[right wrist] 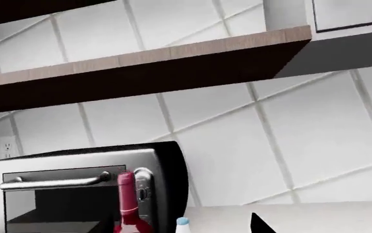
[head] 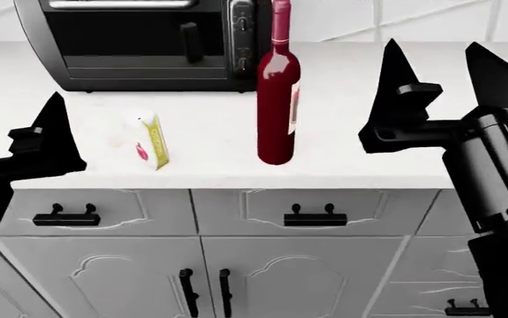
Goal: Move the drinks to the dining counter.
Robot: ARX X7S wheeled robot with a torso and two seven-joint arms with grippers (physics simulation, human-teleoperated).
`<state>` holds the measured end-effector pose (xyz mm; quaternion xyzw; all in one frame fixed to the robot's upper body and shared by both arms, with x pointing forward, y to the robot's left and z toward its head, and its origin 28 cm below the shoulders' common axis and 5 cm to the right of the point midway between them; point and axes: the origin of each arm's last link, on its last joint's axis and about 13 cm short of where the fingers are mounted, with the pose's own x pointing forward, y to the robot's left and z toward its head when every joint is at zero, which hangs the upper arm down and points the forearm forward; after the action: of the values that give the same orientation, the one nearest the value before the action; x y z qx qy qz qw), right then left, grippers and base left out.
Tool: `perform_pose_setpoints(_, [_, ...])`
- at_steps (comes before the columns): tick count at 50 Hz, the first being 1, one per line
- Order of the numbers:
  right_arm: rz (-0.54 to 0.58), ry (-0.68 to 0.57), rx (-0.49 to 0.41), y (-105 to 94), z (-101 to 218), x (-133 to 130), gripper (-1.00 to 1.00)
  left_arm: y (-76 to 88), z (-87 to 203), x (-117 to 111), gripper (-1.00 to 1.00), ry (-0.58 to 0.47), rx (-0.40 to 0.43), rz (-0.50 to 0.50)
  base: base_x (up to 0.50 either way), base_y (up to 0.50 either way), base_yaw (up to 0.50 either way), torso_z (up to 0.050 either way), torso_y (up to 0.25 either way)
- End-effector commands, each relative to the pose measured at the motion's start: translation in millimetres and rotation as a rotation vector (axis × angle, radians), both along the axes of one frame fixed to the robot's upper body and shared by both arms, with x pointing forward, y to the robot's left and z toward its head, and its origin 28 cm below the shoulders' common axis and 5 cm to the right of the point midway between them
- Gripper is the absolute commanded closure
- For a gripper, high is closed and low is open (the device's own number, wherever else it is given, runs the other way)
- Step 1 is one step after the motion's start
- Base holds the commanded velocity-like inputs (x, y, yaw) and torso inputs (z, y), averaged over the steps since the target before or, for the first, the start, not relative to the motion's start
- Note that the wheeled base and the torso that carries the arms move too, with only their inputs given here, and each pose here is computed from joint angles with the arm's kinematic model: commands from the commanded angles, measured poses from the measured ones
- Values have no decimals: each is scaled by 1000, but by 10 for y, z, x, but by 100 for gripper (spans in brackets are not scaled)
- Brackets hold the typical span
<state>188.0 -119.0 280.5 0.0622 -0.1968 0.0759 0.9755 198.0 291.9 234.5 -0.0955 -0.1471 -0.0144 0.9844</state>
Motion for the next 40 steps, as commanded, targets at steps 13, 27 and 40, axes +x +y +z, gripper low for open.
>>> perform_pose_setpoints(13, [-97,-166,12,-153,372,-362,-100,6,137,-59,-100,-23,47,-4,491,209,0,0,0])
perform_pose_setpoints(27, [-151,-71,10,-181,319,-335,-100,15,103,-94,-100,2,28,-32,286,59,0,0,0])
perform_pose_setpoints(40, [-92,202,86,-194,283,-299,-100,-117,13,-107,-100,244,112,-263,0,0,0,0,0])
